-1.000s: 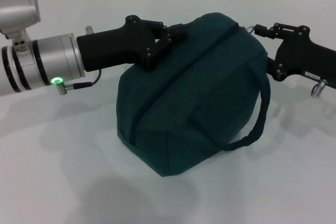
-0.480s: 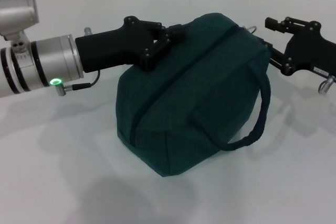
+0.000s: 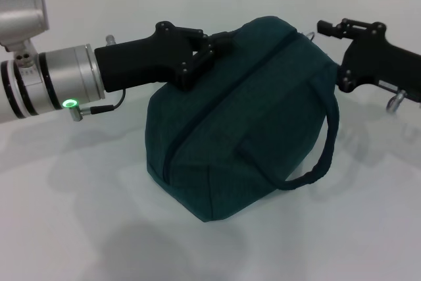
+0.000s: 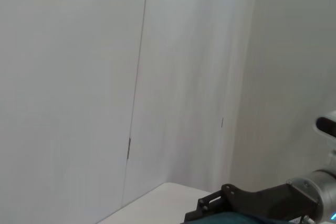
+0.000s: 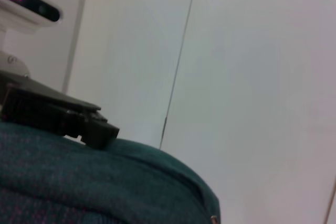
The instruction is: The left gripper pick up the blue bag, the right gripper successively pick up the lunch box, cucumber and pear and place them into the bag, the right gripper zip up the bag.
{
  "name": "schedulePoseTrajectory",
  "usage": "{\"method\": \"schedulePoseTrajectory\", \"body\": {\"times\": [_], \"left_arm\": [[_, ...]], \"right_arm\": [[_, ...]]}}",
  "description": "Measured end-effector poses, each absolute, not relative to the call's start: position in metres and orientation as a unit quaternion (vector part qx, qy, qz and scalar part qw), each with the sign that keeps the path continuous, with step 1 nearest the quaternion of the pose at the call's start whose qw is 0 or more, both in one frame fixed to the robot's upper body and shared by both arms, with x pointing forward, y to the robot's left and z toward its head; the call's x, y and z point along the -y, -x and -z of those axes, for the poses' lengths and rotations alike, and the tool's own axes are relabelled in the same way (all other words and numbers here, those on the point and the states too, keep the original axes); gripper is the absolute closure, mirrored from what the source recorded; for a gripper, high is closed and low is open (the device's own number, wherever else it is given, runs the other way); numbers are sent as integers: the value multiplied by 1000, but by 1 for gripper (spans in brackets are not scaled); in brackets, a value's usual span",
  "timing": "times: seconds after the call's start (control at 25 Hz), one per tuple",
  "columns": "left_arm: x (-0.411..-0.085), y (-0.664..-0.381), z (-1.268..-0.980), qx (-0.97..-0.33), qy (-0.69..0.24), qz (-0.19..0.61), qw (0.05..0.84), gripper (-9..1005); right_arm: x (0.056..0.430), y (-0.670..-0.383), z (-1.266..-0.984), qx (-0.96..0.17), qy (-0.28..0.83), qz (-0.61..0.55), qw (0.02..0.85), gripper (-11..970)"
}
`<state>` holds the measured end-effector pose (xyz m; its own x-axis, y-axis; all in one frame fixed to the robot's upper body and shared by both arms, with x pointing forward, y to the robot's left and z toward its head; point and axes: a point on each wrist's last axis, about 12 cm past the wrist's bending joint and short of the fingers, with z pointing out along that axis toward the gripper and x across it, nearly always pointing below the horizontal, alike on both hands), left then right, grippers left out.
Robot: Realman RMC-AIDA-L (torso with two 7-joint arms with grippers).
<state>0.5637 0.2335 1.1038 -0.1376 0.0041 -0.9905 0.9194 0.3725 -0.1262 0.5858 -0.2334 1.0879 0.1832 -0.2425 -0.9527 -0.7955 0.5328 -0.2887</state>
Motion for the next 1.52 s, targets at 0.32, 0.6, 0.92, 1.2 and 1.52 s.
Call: {"method": "schedulePoseTrajectory", "body": {"times": [0.32, 0.6, 0.92, 1.2, 1.52], "left_arm": [[-234, -563, -1103, -625, -369, 422, 543, 985], [-234, -563, -1103, -624, -370, 420, 544, 986], [-235, -563, -1103, -624, -371, 417, 547, 986], [-235, -563, -1103, -623, -369, 416, 550, 983], [-235, -564, -1104, -623, -369, 415, 551, 978]], "right_arm": [[220, -587, -1086, -595, 460, -222, 620, 537], [216, -583, -1085, -589, 471, -228, 615, 573], [217, -581, -1084, -585, 476, -222, 618, 841], [224, -579, -1079, -593, 469, -209, 620, 890], [233, -580, -1072, -617, 453, -191, 614, 923]]}}
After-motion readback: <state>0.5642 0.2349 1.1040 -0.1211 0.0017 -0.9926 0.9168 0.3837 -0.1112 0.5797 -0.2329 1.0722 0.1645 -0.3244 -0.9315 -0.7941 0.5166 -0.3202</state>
